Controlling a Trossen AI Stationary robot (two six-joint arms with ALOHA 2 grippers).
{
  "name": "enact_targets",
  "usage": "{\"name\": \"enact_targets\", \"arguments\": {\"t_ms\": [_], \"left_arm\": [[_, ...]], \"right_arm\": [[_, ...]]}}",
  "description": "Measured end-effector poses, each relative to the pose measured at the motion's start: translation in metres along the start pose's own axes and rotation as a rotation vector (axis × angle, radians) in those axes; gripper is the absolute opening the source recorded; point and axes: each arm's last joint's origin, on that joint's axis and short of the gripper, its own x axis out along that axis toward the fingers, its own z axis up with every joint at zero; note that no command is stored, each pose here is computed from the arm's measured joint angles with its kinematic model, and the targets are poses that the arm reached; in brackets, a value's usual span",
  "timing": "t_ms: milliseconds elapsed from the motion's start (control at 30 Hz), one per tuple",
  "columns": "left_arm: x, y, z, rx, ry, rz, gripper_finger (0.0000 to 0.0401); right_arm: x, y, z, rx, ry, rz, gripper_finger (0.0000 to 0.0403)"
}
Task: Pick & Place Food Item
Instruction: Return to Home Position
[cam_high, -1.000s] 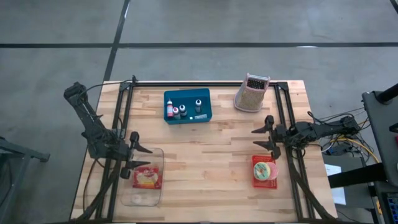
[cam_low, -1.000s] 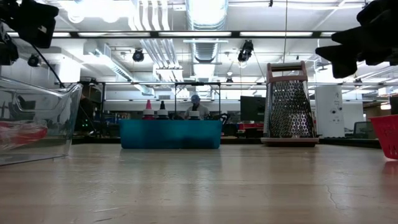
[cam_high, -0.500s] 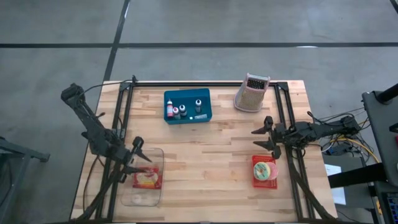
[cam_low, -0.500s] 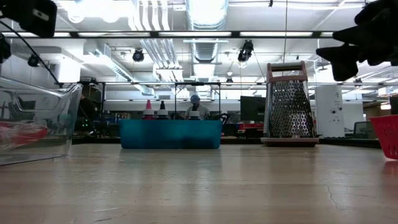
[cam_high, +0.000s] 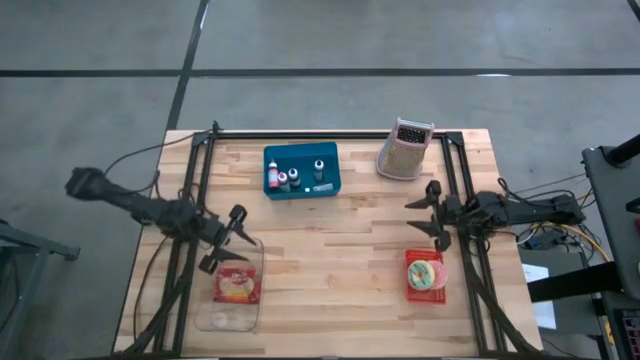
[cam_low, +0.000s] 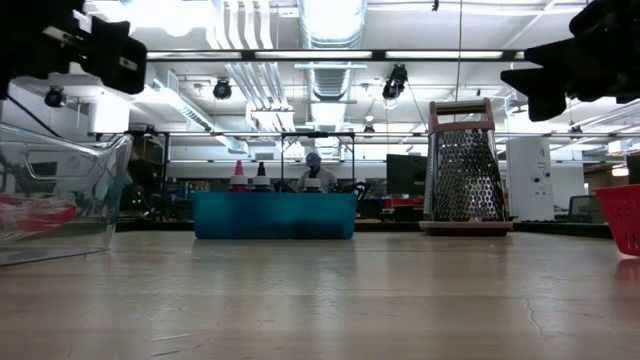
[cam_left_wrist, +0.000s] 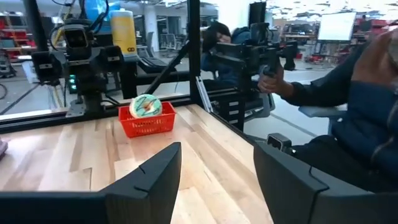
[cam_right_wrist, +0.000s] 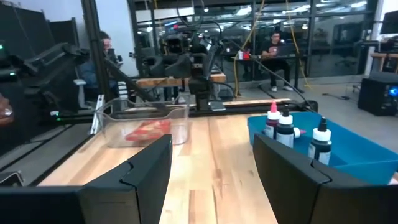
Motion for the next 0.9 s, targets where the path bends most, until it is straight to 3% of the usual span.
{"name": "enact_targets", "arguments": {"t_ms": [267, 433, 667, 900], "left_arm": [[-0.005, 0.025, 0.000, 0.031, 0.001, 0.060, 0.0206], [-0.006, 0.027, -0.002, 0.039, 0.017, 0.081, 0.0206], [-0.014, 0.024, 0.000, 0.048, 0.009, 0.087, 0.0207], [-0.031, 0.018, -0.006, 0.067, -0.085, 0.103, 0.0207]], "right_arm": [[0.000, -0.012, 0.001, -0.008, -0.003, -0.023, 0.0219], [0.000, -0.016, 0.002, -0.020, -0.011, -0.061, 0.0219], [-0.005, -0.014, 0.013, -0.051, -0.047, -0.024, 0.0219], [-0.007, -0.013, 0.018, -0.059, -0.025, -0.017, 0.0219]]}}
